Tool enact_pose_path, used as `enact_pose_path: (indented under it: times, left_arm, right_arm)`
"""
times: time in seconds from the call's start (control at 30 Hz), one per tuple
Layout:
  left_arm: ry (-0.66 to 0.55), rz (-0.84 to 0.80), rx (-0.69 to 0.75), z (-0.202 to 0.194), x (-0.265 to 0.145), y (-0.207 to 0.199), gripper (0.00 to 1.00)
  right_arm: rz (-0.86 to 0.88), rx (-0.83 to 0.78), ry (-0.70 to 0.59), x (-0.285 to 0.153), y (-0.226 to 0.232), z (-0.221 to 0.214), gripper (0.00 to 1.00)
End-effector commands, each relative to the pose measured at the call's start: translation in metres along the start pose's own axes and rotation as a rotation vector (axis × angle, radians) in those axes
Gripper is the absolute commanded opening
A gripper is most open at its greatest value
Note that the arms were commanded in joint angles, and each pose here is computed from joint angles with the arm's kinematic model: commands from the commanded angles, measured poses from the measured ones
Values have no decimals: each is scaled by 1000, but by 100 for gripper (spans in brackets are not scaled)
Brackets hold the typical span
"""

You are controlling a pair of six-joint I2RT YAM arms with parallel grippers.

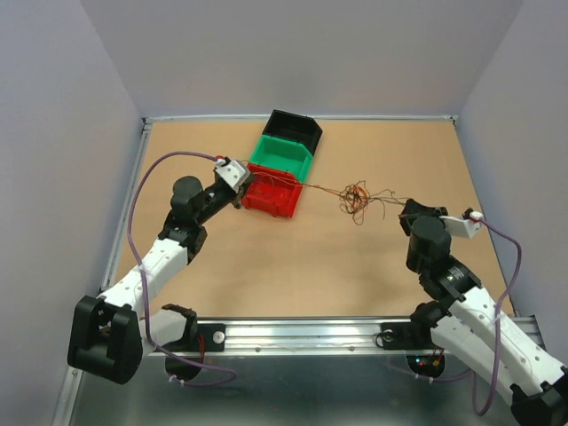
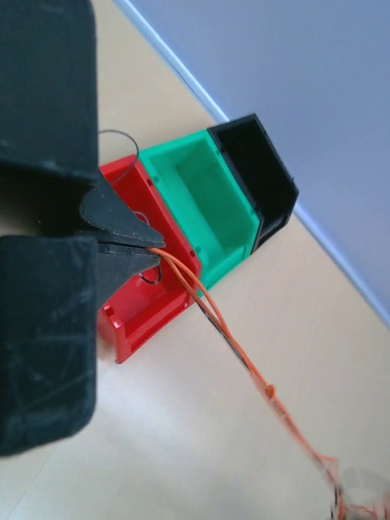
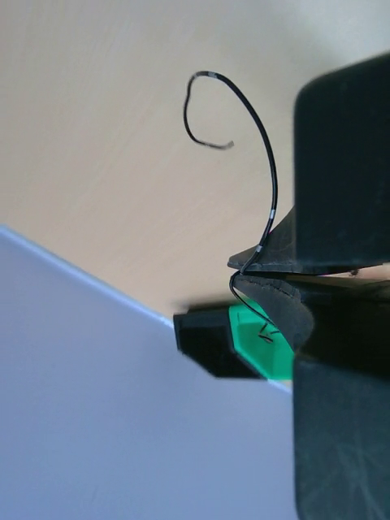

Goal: Untangle the cables

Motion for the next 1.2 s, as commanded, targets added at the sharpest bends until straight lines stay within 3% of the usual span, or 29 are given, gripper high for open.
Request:
enact_pose_path:
  times: [0.0,0.23,0.37,0.63,1.17]
  left_arm:
    - [-137,356,-43,34,-36,78,0]
    - [-189,586,-86,47,-72,105,0]
    - [-213,854,-149,49,-109,136,0]
    - [-132,1191,-227,27,-159,185,0]
    - [-105,1426,-369,-3,-220,234,0]
  right_arm:
    - [-113,-20,-304,-4,-33,61,0]
    - [-58,127,-432,-38,-30,119,1]
    - [-28,196,-497,-58,-32,150,1]
    - [-9,242,-521,-70,-33,166,1]
    - [-6,285,-538,-75,-39,172,1]
Point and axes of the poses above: each gripper's point midway between its finger pads, its own x axis out along the fingers, its own y axis along the line the jaws close on, z = x × y, the point moved 2 cm from there along -x, back along the fingers, and after that the axes turned 10 degrees about x, right-handed, at the moved point
